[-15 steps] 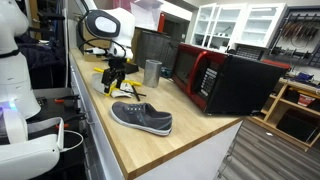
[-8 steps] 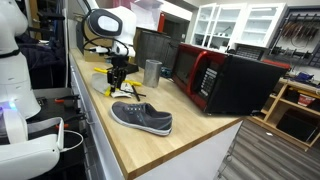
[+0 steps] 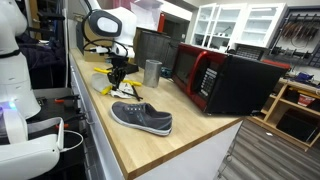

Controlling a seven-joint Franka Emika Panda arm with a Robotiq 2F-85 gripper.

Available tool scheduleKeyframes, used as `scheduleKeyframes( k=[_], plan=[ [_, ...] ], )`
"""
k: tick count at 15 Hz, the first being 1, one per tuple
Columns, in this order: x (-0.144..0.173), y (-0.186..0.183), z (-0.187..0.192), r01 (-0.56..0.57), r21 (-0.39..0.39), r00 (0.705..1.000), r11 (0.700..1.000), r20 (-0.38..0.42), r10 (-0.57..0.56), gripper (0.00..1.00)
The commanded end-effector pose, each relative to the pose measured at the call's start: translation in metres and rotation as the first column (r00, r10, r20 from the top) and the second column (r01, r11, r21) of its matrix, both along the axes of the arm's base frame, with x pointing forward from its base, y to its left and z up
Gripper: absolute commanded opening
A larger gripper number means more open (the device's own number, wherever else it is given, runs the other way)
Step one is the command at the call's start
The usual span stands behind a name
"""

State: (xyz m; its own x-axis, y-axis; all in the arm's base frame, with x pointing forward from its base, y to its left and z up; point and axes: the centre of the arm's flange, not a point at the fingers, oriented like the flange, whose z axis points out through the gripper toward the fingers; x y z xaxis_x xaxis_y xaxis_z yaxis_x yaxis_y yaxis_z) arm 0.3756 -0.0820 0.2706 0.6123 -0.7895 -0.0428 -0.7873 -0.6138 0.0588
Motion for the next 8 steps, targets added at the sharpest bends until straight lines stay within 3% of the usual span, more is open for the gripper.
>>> scheduleKeyframes(
  k=[1, 8],
  plan=[
    [-0.009, 0.000, -0.003, -0.001, 0.032, 1.000, 0.999, 0.018, 0.001, 0.04],
    [-0.008, -0.011, 0.015, 0.090, 0.069, 0.994, 0.994, 0.050, -0.093, 0.04]
  ],
)
